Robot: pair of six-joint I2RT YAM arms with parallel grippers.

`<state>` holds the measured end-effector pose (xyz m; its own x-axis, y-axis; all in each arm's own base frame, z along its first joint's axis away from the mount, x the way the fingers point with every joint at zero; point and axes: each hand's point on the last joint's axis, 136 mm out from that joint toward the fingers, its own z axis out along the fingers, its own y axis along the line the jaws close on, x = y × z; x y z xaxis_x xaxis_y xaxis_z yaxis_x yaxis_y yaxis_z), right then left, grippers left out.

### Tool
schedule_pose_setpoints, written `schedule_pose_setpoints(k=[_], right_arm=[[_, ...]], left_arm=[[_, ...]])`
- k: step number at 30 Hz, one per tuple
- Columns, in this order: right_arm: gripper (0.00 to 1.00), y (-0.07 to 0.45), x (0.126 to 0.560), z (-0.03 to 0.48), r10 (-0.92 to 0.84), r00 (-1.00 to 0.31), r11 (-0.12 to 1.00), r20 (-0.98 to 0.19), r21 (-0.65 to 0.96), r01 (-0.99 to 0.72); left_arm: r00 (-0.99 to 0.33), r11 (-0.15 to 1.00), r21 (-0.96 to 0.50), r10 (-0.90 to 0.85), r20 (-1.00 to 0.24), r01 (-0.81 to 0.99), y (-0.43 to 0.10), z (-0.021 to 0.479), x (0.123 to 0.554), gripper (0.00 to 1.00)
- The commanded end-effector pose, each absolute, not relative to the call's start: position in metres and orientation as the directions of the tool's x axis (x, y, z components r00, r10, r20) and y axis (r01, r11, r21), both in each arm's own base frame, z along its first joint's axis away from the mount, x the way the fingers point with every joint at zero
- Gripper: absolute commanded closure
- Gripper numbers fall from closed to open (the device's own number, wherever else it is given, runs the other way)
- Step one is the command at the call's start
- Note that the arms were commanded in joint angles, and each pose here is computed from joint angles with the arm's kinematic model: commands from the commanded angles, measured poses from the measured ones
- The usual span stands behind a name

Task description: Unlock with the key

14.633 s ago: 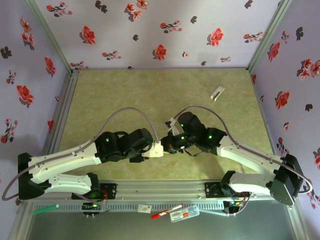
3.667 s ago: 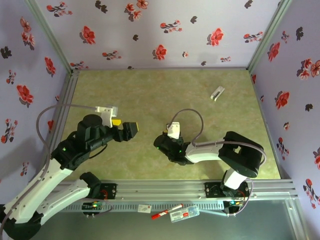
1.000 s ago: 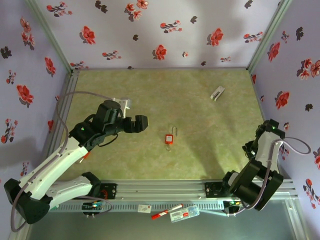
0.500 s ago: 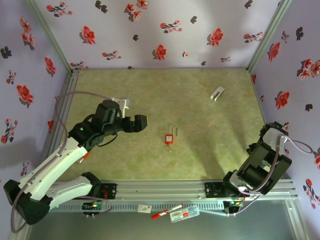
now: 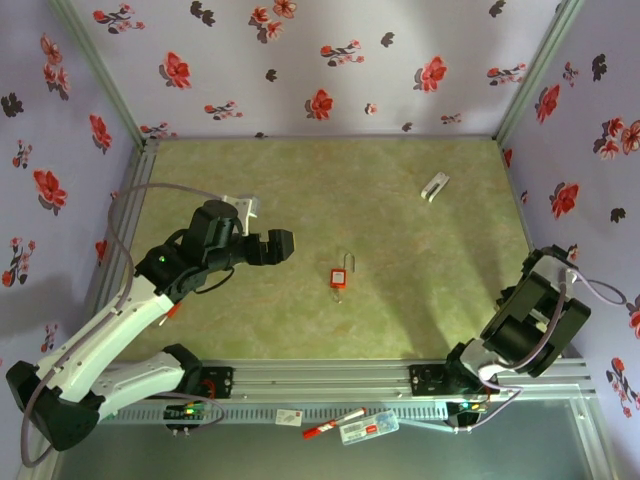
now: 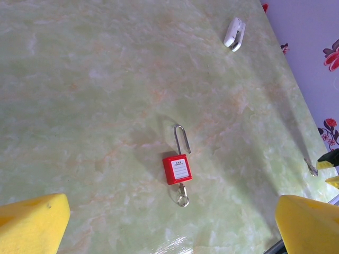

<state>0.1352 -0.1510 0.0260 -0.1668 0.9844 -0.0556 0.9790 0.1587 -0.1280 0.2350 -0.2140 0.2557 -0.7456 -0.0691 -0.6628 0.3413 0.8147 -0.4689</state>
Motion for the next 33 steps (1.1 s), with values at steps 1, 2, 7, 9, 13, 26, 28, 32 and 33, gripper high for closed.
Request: schedule_pose_setpoints(k=[1, 2, 7, 9, 13, 26, 28, 32, 33], right_arm=[[0.6, -0.155, 0.135, 0.022, 0.982, -0.175, 0.165, -0.064, -0.132, 0.977], [0.6, -0.155, 0.136, 0.021, 0.983, -0.173, 0.163, -0.066, -0.128, 0.978], [0.6, -0.153, 0.14, 0.015, 0.984, -0.172, 0.166, -0.053, -0.108, 0.98], [0.61, -0.152, 0.14, 0.013, 0.984, -0.171, 0.165, -0.047, -0.101, 0.981], [0.63, -0.147, 0.137, 0.007, 0.986, -0.166, 0.162, -0.027, -0.108, 0.981], [0.93, -0.136, 0.126, 0.003, 0.988, -0.156, 0.155, 0.001, -0.13, 0.979], [0.96, -0.135, 0.126, 0.004, 0.989, -0.15, 0.149, 0.003, -0.124, 0.981], [0.98, -0.131, 0.126, 0.008, 0.989, -0.148, 0.147, 0.005, -0.109, 0.983], [0.98, -0.131, 0.126, 0.009, 0.99, -0.143, 0.143, 0.005, -0.11, 0.984]], left_arm=[[-0.757, 0.819, -0.468, -0.065, -0.651, 0.332, -0.212, 0.253, 0.235, 0.0], [-0.757, 0.817, -0.468, -0.062, -0.651, 0.335, -0.213, 0.254, 0.235, 0.0], [-0.757, 0.819, -0.465, -0.058, -0.651, 0.337, -0.214, 0.254, 0.236, 0.0], [-0.759, 0.818, -0.466, -0.056, -0.649, 0.338, -0.214, 0.253, 0.236, 0.0], [-0.758, 0.819, -0.464, -0.055, -0.649, 0.338, -0.215, 0.252, 0.237, 0.0], [-0.757, 0.816, -0.464, -0.05, -0.651, 0.345, -0.217, 0.25, 0.238, 0.01], [-0.757, 0.816, -0.464, -0.05, -0.652, 0.345, -0.217, 0.249, 0.238, 0.01], [-0.754, 0.812, -0.468, -0.054, -0.654, 0.348, -0.218, 0.248, 0.239, 0.01], [-0.754, 0.813, -0.468, -0.054, -0.655, 0.348, -0.217, 0.248, 0.239, 0.01]])
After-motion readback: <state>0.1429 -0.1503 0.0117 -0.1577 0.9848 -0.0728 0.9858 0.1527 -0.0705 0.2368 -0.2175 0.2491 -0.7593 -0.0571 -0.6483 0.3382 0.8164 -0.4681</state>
